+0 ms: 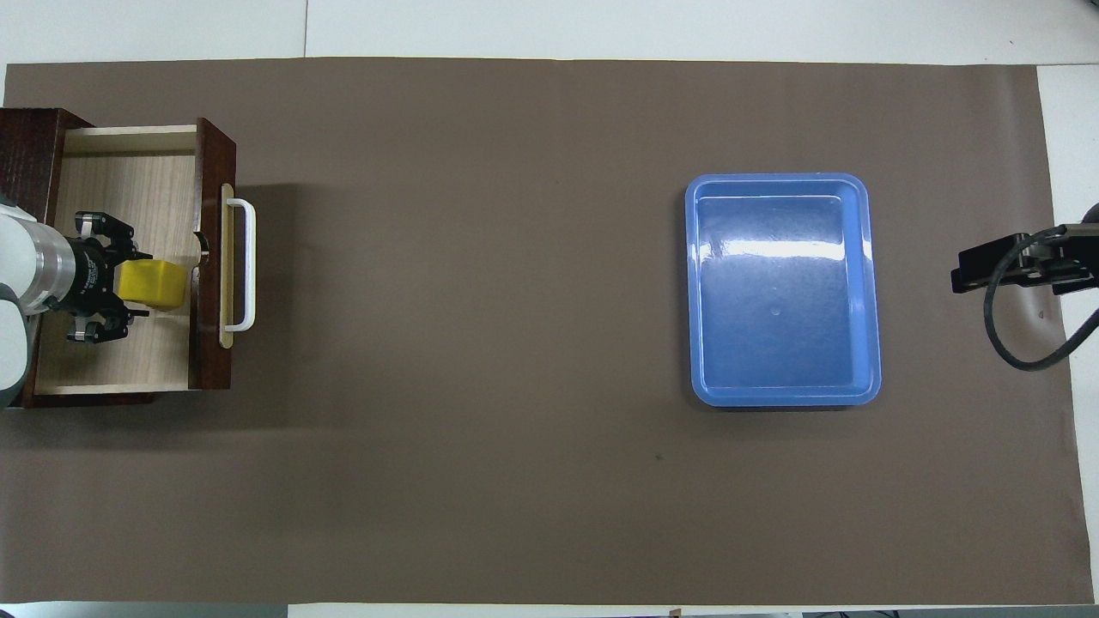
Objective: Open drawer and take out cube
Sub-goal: 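Lower the left gripper into the drawer and grasp the yellow cube, then lift the cube with the left gripper while the right gripper approaches, then grasp the yellow cube with the right gripper from the left gripper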
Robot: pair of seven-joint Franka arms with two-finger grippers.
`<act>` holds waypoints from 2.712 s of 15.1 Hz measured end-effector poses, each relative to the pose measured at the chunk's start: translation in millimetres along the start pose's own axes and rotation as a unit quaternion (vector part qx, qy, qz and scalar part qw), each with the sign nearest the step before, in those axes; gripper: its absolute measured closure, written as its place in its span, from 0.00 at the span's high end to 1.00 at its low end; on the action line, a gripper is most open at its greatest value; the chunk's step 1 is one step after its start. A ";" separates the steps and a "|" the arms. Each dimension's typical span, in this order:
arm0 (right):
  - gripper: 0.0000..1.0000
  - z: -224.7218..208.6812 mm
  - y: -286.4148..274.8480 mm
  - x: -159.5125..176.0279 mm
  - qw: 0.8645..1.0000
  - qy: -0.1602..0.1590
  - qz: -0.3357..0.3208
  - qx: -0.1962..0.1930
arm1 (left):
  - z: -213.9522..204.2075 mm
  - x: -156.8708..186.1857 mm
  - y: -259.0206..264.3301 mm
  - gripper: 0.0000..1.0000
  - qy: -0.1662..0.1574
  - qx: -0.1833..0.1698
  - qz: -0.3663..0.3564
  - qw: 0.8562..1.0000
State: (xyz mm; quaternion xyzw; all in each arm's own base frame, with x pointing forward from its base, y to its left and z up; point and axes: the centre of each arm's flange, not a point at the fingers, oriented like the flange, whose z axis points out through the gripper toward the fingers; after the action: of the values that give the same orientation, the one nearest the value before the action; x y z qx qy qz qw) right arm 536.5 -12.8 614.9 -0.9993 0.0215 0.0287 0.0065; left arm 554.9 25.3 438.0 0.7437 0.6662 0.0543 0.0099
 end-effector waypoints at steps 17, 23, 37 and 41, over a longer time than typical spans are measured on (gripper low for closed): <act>1.00 -2.1 3.2 2.2 0.999 0.011 -0.011 0.034 | -141.5 -228.4 16.1 0.55 -0.060 0.032 -0.143 0.987; 1.00 32.3 -36.3 3.1 0.997 0.018 0.038 0.060 | -138.8 -319.5 -5.9 0.55 -0.103 0.005 -0.169 0.980; 1.00 220.6 -230.1 9.7 0.893 -0.170 0.353 0.222 | -122.7 -335.9 -8.9 0.55 -0.121 -0.019 -0.177 0.977; 1.00 223.0 -262.9 17.7 0.839 -0.215 0.430 0.255 | -116.6 -336.7 -9.5 0.55 -0.124 -0.021 -0.179 0.976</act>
State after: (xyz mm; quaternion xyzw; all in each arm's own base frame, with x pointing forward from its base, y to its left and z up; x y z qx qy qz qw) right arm 552.7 252.2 394.3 -0.8214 0.4532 0.2364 0.2529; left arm 498.6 -314.4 530.4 0.6128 0.7810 -0.0271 0.1176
